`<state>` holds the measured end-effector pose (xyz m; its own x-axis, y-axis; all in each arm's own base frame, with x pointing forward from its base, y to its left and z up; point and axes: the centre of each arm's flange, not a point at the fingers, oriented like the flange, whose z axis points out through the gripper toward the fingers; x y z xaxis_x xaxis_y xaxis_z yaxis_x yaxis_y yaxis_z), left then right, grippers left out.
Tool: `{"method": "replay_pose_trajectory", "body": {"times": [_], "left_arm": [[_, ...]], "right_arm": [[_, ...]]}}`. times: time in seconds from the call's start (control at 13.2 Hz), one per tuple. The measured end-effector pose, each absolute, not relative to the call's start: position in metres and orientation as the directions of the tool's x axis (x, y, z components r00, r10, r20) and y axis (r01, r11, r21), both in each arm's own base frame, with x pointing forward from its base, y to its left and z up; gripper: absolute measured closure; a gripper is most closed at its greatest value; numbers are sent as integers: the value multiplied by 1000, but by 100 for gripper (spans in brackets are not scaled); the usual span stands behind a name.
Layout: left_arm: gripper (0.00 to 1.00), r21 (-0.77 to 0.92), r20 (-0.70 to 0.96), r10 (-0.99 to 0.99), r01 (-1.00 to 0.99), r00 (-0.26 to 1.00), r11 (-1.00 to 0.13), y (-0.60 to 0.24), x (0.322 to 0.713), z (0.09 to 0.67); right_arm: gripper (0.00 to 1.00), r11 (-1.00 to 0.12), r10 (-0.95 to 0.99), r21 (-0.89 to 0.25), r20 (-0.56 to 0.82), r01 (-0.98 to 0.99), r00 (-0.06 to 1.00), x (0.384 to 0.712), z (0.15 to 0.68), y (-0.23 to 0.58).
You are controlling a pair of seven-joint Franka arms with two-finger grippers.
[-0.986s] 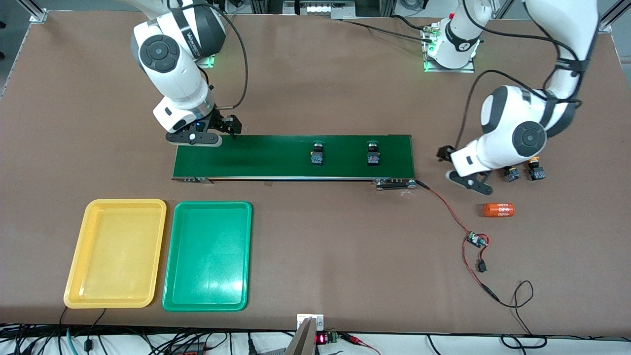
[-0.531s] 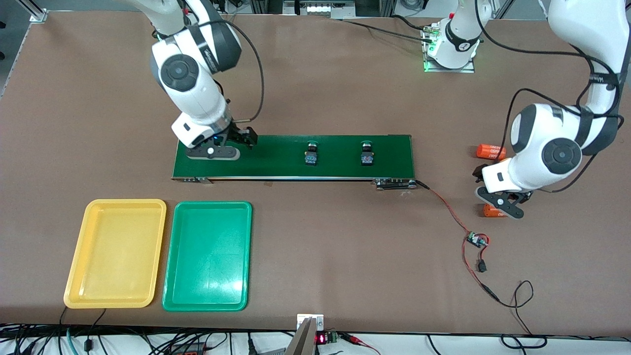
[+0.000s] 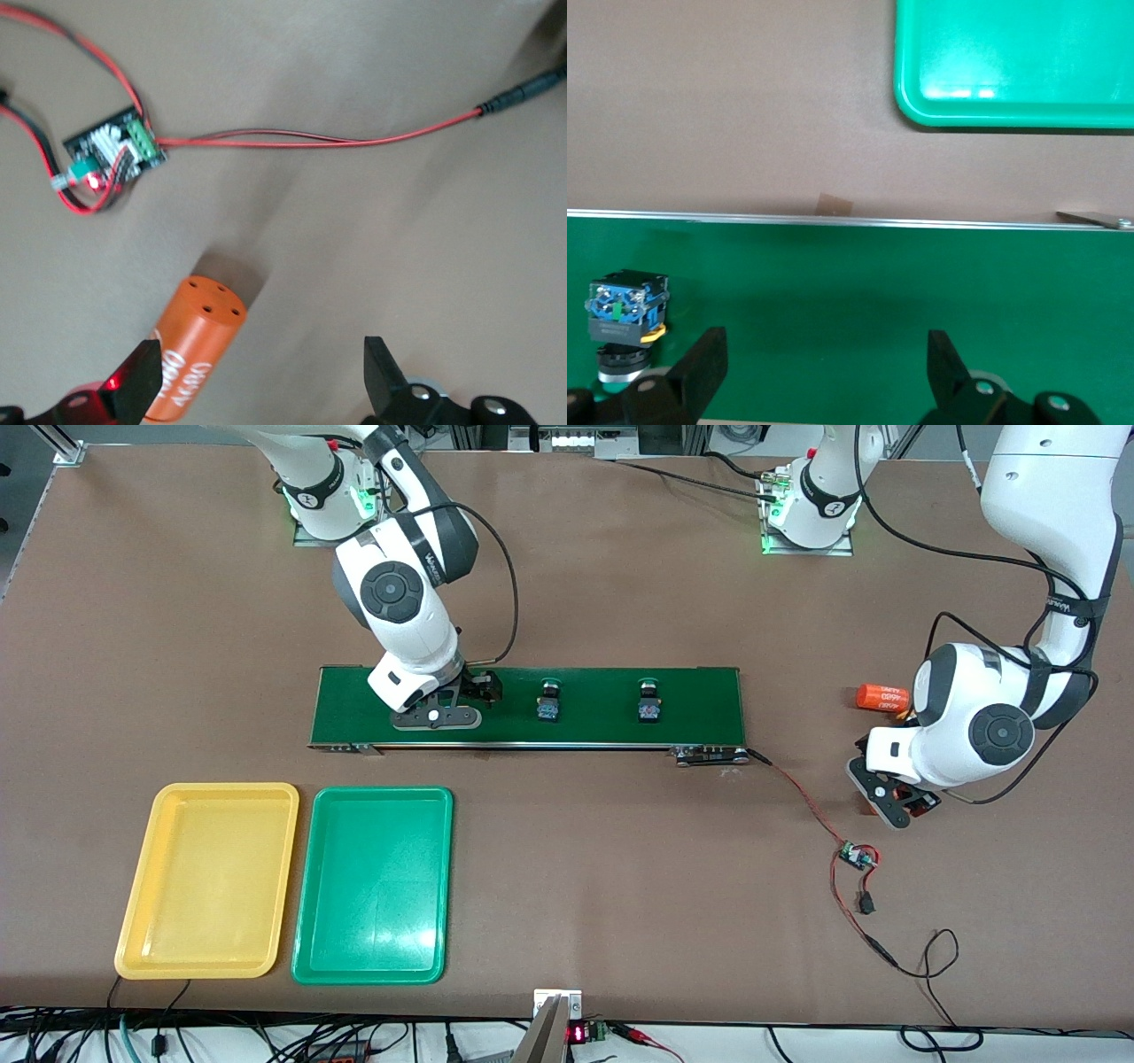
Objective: Sort buttons by color to trays
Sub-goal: 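Grasp the green button with the right gripper while the left reaches cylinder, then lift the green button with the right gripper while the left grasps cylinder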
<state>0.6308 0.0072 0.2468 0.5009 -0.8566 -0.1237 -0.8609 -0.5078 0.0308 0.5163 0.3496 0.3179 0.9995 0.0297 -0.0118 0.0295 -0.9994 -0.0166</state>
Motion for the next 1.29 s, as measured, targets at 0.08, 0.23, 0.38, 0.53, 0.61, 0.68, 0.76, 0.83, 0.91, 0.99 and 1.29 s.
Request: {"method": "replay_pose_trajectory", "body": {"times": [0.08,0.23,0.38,0.53,0.61,0.68,0.76,0.83,0.91,0.99,1.29], "left_arm": [[0,25,-116,-883,-887,456,-461,7,635,252],[0,9,-100,-920,-924,380,-383,10,643,258],[0,-6,-82,-944,-947,319,-320,24,648,248],[0,10,-75,-957,-960,279,-280,49,646,224],[0,19,-72,-963,-965,259,-261,59,646,214],[0,26,-70,-968,-970,241,-243,64,645,208],[0,26,-68,-972,-973,226,-228,65,646,205],[0,15,-64,-974,-976,216,-217,64,648,206],[0,-5,-58,-978,-979,202,-202,63,651,209],[0,-15,-55,-981,-982,188,-187,62,652,210],[0,-3,-53,-986,-987,161,-161,68,650,199]], "right_arm": [[0,-999,32,-14,-16,32,999,515,314,351],[0,-999,36,-7,-27,36,999,514,305,353],[0,-999,39,-2,-36,39,999,513,295,355],[0,-999,37,1,-42,37,998,511,289,358],[0,-1000,26,2,-43,26,999,509,287,360],[0,-1000,21,4,-45,21,999,507,286,363],[0,-1000,18,5,-47,18,999,505,284,366],[0,-1000,5,6,-48,6,999,502,282,370],[0,-1000,-5,8,-50,-5,999,499,280,374],[0,-1000,-7,11,-52,-6,999,494,277,381],[0,-1000,-26,19,-57,-25,998,478,273,400]]}}
